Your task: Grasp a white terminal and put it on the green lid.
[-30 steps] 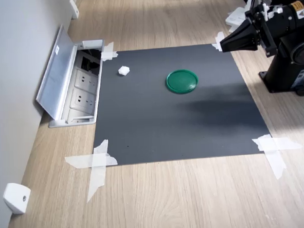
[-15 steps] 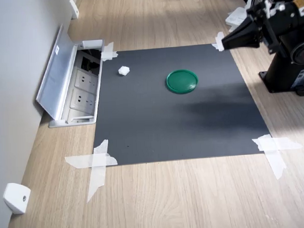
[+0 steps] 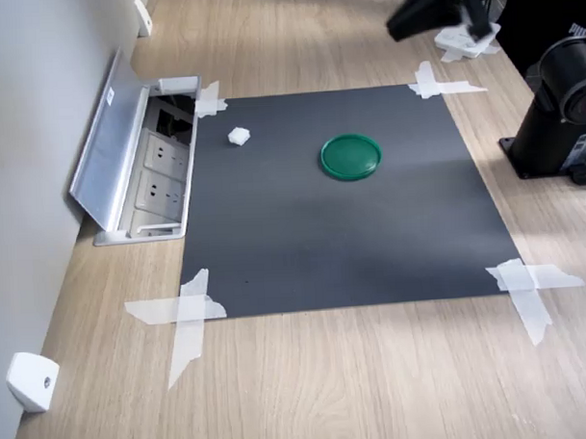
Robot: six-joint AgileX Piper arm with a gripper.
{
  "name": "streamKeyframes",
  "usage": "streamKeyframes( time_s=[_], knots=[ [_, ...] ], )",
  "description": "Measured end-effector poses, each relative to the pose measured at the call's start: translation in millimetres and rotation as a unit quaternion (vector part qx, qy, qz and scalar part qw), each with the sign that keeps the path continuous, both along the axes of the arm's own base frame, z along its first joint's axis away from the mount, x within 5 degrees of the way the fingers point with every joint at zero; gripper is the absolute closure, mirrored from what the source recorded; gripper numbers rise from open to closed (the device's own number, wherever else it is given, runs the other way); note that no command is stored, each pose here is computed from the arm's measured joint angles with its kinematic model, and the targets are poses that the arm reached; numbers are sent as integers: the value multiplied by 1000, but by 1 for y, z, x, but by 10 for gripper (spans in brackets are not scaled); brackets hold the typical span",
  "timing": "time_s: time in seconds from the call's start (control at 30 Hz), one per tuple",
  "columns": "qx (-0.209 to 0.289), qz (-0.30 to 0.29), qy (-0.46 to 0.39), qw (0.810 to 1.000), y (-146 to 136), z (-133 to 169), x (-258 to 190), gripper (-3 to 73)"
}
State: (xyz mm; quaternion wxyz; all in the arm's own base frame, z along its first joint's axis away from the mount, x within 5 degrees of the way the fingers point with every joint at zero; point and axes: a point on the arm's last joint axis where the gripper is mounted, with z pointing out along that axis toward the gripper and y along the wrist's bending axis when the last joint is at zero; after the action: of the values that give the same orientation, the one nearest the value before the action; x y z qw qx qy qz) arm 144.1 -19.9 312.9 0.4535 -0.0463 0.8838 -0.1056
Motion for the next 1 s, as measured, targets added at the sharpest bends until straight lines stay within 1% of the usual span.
streamKeyframes(
  time_s=[0.1, 0.27, 0.37, 0.47, 0.67, 0.77, 0.83, 1.0],
  knots=[
    [-12, 12, 49, 999, -3, 7, 29, 703],
    [-48, 66, 122, 989, -6, 10, 72, 703],
    [-47, 87, 156, 983, -16, 6, 93, 703],
    [-40, 94, 177, 979, -38, 1, 109, 703],
    [-70, 146, 198, 967, -75, 3, 136, 703],
    [-94, 176, 199, 959, -85, 11, 155, 703],
    [-101, 196, 210, 953, -89, 13, 166, 703],
    [-83, 231, 246, 938, -96, 13, 189, 703]
  ],
)
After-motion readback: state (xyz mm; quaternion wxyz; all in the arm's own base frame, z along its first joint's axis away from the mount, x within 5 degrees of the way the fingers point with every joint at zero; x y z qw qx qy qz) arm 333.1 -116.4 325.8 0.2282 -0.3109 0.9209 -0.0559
